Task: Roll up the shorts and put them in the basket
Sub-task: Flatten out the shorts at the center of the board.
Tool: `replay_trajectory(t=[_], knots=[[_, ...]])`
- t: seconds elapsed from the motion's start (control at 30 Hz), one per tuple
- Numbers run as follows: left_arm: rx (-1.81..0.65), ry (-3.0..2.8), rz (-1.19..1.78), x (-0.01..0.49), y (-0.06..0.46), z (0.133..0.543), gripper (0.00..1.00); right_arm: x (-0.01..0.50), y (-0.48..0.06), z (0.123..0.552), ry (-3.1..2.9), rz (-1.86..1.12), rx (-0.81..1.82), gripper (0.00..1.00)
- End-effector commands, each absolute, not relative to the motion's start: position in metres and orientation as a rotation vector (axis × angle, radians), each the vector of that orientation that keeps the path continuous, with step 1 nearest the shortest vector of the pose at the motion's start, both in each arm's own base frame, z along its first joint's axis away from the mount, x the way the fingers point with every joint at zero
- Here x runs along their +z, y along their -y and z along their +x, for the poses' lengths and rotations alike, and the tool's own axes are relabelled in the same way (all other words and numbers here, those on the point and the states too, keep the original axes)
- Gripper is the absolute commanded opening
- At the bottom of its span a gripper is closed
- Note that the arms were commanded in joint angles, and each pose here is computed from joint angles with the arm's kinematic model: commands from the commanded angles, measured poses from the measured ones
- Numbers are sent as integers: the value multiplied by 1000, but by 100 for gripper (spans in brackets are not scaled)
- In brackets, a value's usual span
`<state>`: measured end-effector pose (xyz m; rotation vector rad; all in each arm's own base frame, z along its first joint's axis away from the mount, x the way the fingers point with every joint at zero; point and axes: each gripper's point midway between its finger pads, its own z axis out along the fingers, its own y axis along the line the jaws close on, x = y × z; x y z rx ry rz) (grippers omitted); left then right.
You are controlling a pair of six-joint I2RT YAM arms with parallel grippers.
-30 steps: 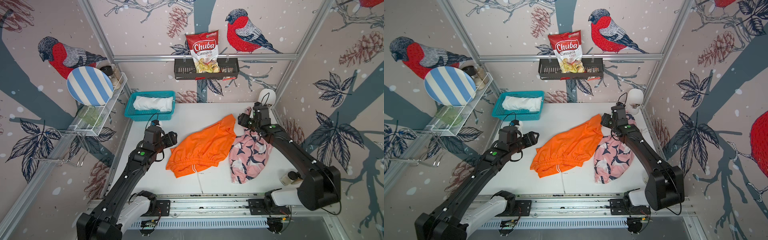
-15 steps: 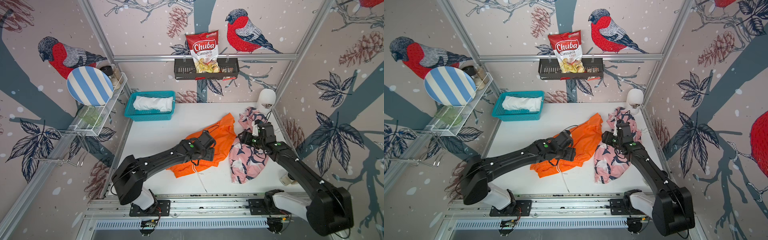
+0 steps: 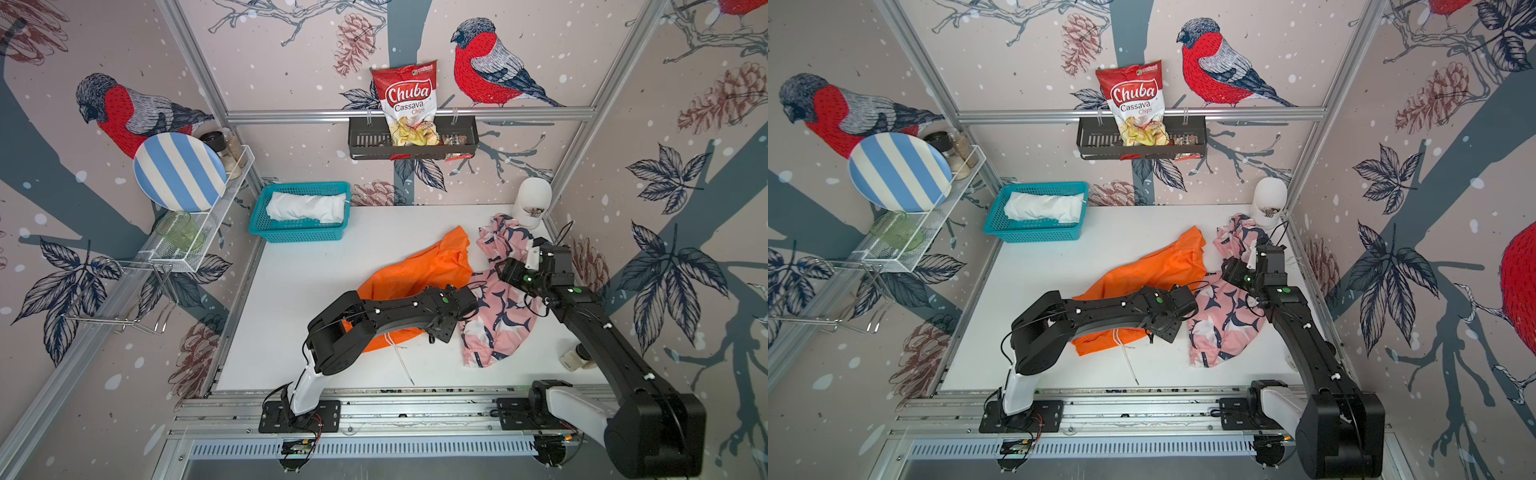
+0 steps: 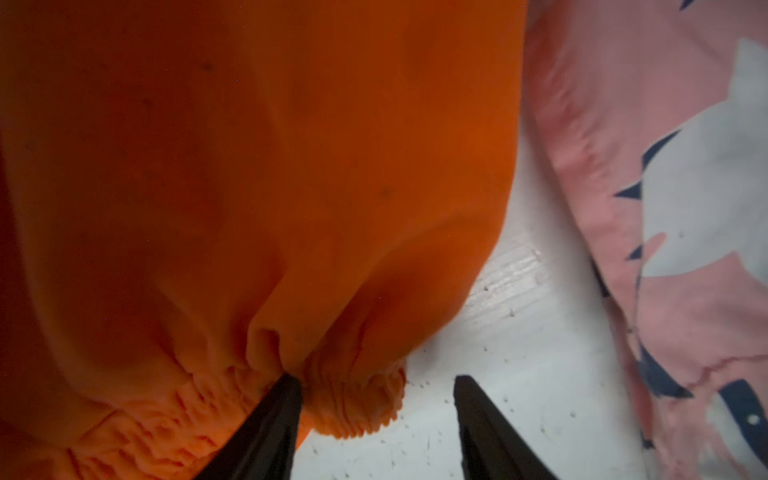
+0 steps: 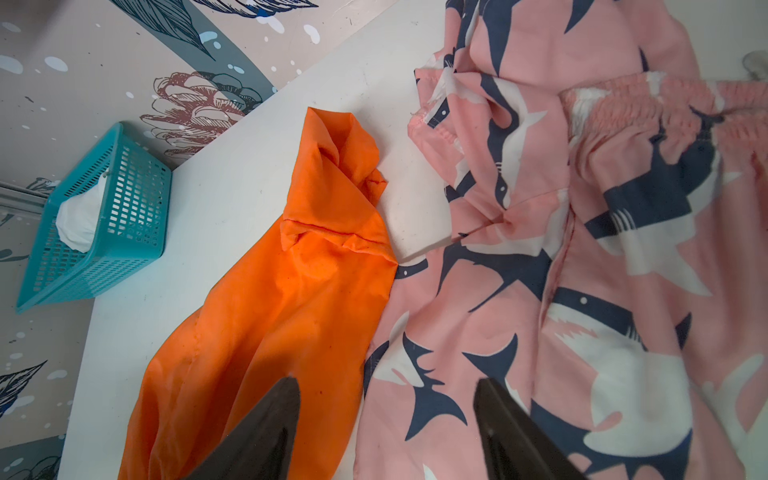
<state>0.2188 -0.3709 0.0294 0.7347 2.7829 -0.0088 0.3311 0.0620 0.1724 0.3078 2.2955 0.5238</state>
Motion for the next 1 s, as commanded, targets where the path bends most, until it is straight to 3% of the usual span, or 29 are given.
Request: replay_trajectory(t=[0.0, 0.17, 0.27, 0.57, 0.73, 0.83, 0.97], knots=[[92, -2800, 794, 18, 361, 216, 51, 180, -63, 331, -2281, 278, 538, 71], [115, -2771, 760, 30, 351, 218, 19, 188, -67, 335, -2260, 274, 564, 68], [74, -2705, 703, 64, 345, 223, 11, 191, -74, 340, -2251, 263, 589, 66], [-149, -2578, 491, 157, 295, 231, 7, 182, -132, 366, -2325, 115, 636, 66], [-144, -2556, 393, 167, 247, 241, 6, 167, -163, 385, -2385, 22, 634, 67], [-106, -2579, 391, 160, 228, 241, 6, 152, -179, 392, -2453, -106, 457, 75], [-160, -2632, 428, 139, 229, 228, 5, 132, -192, 396, -2500, -350, 19, 87]])
